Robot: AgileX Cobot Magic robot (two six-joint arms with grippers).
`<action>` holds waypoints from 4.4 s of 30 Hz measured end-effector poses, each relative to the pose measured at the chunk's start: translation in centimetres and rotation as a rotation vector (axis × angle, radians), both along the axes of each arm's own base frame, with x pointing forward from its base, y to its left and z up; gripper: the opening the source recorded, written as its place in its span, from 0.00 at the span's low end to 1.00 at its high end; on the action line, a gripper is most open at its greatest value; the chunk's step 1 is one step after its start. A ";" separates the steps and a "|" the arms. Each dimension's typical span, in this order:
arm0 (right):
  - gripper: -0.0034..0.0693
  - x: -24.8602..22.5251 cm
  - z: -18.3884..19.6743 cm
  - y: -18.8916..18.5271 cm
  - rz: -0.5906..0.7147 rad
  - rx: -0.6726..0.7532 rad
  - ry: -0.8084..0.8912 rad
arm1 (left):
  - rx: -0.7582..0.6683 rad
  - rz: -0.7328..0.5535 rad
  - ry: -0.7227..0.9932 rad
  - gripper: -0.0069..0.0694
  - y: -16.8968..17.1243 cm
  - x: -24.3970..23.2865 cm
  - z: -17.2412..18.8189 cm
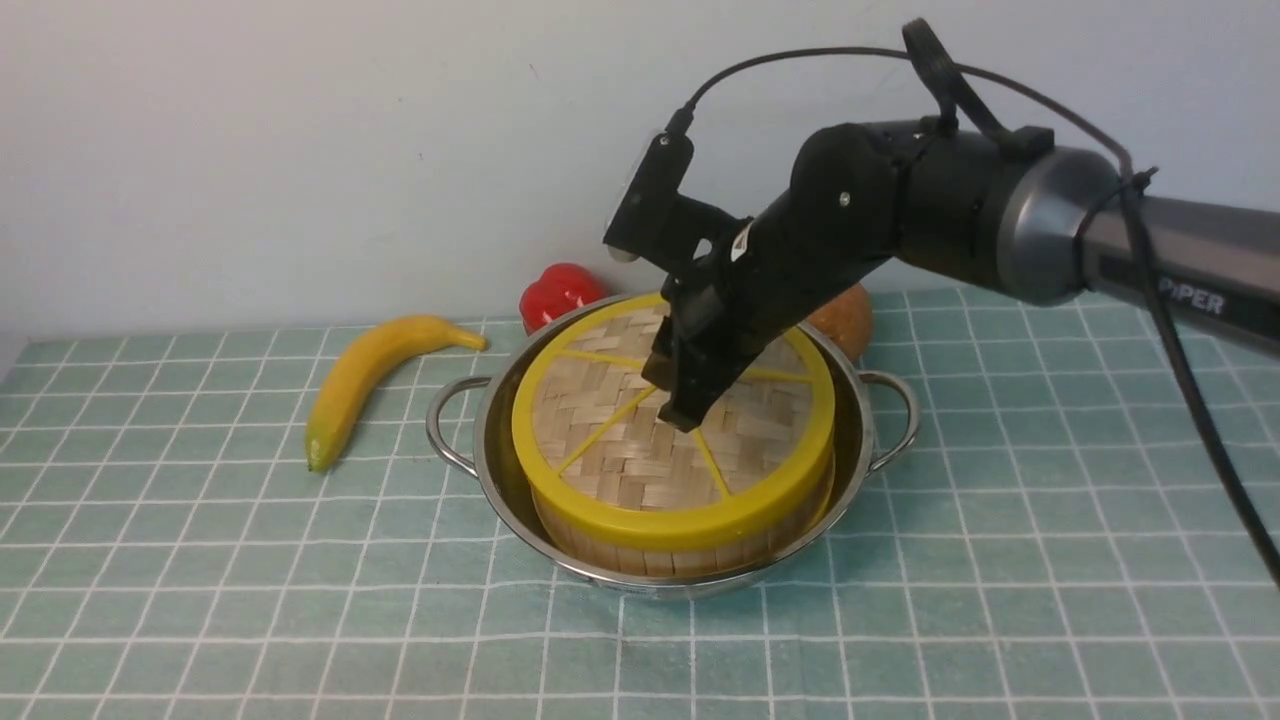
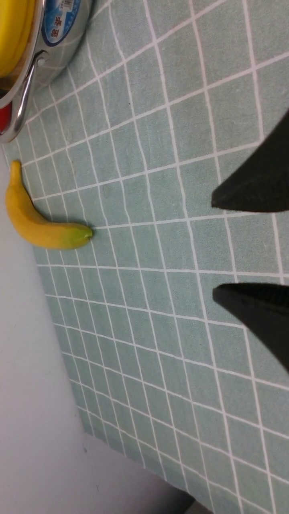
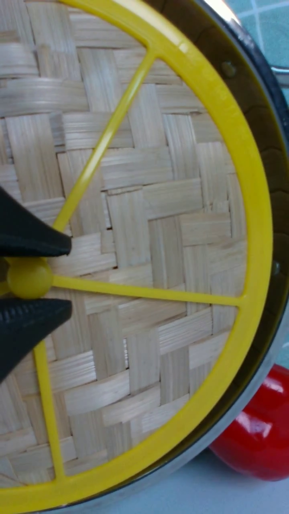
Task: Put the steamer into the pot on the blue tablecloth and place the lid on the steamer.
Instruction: 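Place the bamboo steamer lid onto the steamer basket in the pot with the right gripper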
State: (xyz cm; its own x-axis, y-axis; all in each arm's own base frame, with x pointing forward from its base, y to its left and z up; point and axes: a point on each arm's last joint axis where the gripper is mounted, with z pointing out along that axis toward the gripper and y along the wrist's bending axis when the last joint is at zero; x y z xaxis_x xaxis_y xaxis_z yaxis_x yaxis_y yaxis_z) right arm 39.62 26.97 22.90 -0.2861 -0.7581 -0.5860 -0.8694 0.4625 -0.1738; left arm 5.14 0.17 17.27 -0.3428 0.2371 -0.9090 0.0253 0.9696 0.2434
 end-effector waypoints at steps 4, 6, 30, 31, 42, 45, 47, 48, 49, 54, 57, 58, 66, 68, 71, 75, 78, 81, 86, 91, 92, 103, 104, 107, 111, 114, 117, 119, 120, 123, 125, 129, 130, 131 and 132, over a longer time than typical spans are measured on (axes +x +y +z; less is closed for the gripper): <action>0.25 0.2 0.1 -0.4 -0.013 0.010 0.014 | 0.000 0.000 0.000 0.41 0.0 0.0 0.0; 0.25 0.3 0.1 -0.5 -0.015 0.010 0.012 | 0.000 0.000 0.000 0.41 0.0 0.0 0.0; 0.50 0.5 0.3 -1.0 -0.021 0.002 0.026 | 0.000 0.000 0.000 0.41 0.0 0.0 0.0; 0.55 0.5 0.3 -1.1 -0.021 0.002 0.025 | 0.000 0.000 0.000 0.41 0.0 0.0 0.0; 0.80 0.7 0.4 -1.1 -0.030 0.014 0.002 | 0.000 0.000 0.000 0.41 0.0 0.0 0.0; 0.71 0.8 0.4 -1.1 -0.029 0.013 -0.001 | 0.000 0.000 0.000 0.41 0.0 0.0 0.0; 0.61 0.9 0.5 -1.0 -0.030 0.018 -0.022 | 0.000 0.000 0.000 0.41 0.0 0.0 0.0; 0.59 1.0 0.5 -1.0 -0.030 0.020 -0.028 | 0.000 0.000 0.000 0.41 0.0 0.0 0.0; 0.57 1.0 0.6 -1.0 -0.027 0.020 -0.035 | 0.000 0.000 0.000 0.41 0.0 0.0 0.0; 0.46 1.4 0.9 -0.9 -0.027 0.034 -0.089 | 0.000 0.000 0.000 0.41 0.0 0.0 0.0; 0.42 1.4 0.9 -0.9 -0.027 0.035 -0.090 | 0.000 0.000 0.000 0.41 0.0 0.0 0.0; 0.41 1.4 0.9 -0.9 -0.027 0.035 -0.090 | 0.000 0.000 0.000 0.41 0.0 0.0 0.0; 0.38 0.9 0.5 -0.9 -0.016 0.026 -0.024 | 0.000 0.000 0.000 0.41 0.0 0.0 0.0; 0.38 0.8 0.1 -0.9 -0.012 0.019 -0.003 | 0.000 0.000 0.000 0.41 0.0 0.0 0.0; 0.38 0.9 -0.6 -0.8 -0.013 0.013 0.019 | 0.000 0.000 0.000 0.41 0.0 0.0 0.0; 0.38 0.8 -0.7 -0.8 -0.015 0.019 0.034 | 0.000 0.000 0.000 0.41 0.0 0.0 0.0; 0.38 0.8 -0.7 -0.7 -0.017 0.026 0.042 | 0.000 0.000 0.000 0.41 0.0 0.0 0.0; 0.38 0.8 -0.7 -0.8 -0.015 0.034 0.050 | 0.000 0.000 0.000 0.41 0.0 0.0 0.0; 0.38 0.8 -0.6 -0.8 -0.004 0.045 0.067 | 0.000 0.000 0.000 0.41 0.0 0.0 0.0; 0.34 0.9 -0.5 -0.8 -0.002 0.044 0.068 | 0.000 0.000 0.000 0.41 0.0 0.0 0.0; 0.31 0.9 -0.5 -0.8 -0.002 0.044 0.068 | 0.000 0.000 0.000 0.41 0.0 0.0 0.0; 0.27 0.8 -0.4 -0.7 -0.003 0.055 0.080 | 0.000 0.000 0.000 0.41 0.0 0.0 0.0; 0.27 0.7 -0.3 -0.7 -0.001 0.056 0.079 | 0.000 0.000 0.000 0.41 0.0 0.0 0.0; 0.27 0.5 -0.2 -0.6 0.006 0.052 0.087 | 0.000 0.000 0.000 0.41 0.0 0.0 0.0; 0.26 0.3 -0.1 -0.5 0.015 0.048 0.096 | 0.000 0.000 0.000 0.41 0.0 0.0 0.0; 0.26 0.3 -0.1 -0.4 0.015 0.049 0.098 | 0.000 0.000 0.000 0.41 0.0 0.0 0.0; 0.26 0.3 -0.1 -0.4 0.015 0.050 0.098 | 0.000 0.000 0.000 0.41 0.0 0.0 0.0; 0.26 0.3 -0.1 -0.4 0.022 0.046 0.091 | 0.000 0.000 0.000 0.41 0.0 0.0 0.0; 0.26 0.3 -0.1 -0.4 0.022 0.045 0.089 | 0.000 0.000 0.000 0.41 0.0 0.0 0.0; 0.26 0.3 -0.1 -0.4 0.025 0.043 0.085 | 0.000 0.000 0.000 0.41 0.0 0.0 0.0; 0.26 0.3 -0.1 -0.4 0.028 0.041 0.082 | 0.000 0.000 0.000 0.41 0.0 0.0 0.0; 0.26 0.3 0.0 -0.4 0.031 0.041 0.080 | 0.000 0.000 0.000 0.41 0.0 0.0 0.0; 0.26 0.3 0.0 -0.4 0.031 0.041 0.080 | 0.000 0.000 0.000 0.41 0.0 0.0 0.0; 0.26 0.2 0.0 -0.4 0.031 0.041 0.079 | 0.000 0.000 0.000 0.41 0.0 0.0 0.0; 0.26 0.2 0.0 -0.4 0.031 0.041 0.079 | 0.000 0.000 0.000 0.41 0.0 0.0 0.0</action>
